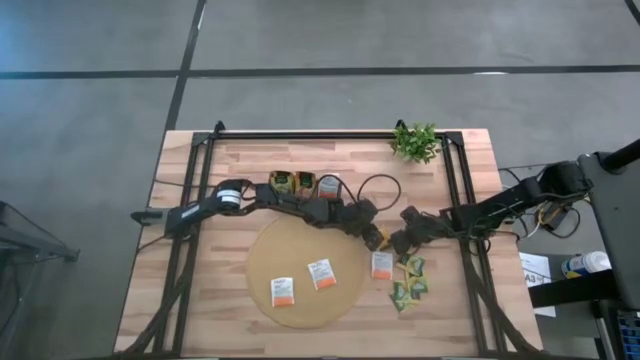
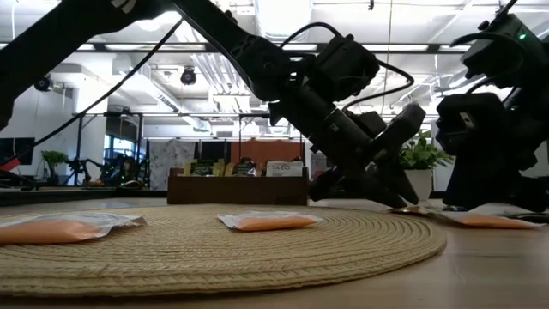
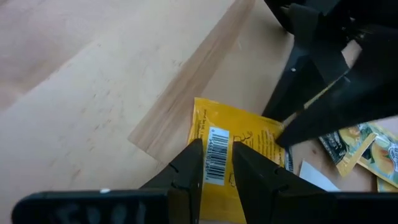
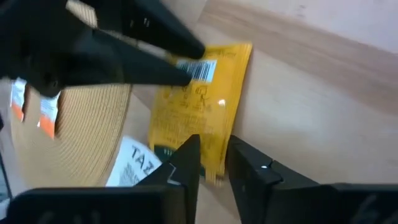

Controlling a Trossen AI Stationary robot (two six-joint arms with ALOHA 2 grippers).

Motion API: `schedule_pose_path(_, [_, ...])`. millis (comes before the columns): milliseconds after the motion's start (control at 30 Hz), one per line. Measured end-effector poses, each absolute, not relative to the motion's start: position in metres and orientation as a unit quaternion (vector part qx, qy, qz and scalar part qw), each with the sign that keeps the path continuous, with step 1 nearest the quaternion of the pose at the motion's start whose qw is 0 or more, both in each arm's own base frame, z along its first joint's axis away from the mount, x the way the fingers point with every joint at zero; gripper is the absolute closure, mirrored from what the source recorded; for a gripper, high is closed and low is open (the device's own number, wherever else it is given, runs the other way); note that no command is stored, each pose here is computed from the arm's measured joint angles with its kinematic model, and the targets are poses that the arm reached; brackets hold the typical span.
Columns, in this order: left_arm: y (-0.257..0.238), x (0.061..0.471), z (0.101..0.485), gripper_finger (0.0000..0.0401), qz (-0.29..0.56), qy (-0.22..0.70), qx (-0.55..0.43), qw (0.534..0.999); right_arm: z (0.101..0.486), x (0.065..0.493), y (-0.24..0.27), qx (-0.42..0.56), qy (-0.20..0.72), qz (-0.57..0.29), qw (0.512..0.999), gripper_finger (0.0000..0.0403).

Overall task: Pick & Place Tea
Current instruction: Put the yellow tea bag into the middle section of the wooden organizer

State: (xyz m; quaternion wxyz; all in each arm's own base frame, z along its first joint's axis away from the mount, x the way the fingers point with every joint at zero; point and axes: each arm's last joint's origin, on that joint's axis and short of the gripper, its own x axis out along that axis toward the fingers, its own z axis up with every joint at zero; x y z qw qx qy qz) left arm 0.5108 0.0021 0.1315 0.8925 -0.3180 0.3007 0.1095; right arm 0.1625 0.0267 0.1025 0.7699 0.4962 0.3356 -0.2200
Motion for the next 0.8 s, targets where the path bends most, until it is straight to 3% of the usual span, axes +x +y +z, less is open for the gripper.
schedule_pose_path(533, [-0.0025,0.5121,0.1327,0.0314,0.101,0.293,-0.319,0.896,0.1067,0.1674,0.0234,0.491,0.309,-0.206,0.788,0.039])
schedule_pose_path(800, [-0.0025,0.5165,0.1406,0.0314,0.091,0.269,-0.32,0.904,0.1071,0.1674,0.0235,0.474,0.313,-0.198,0.799,0.0394])
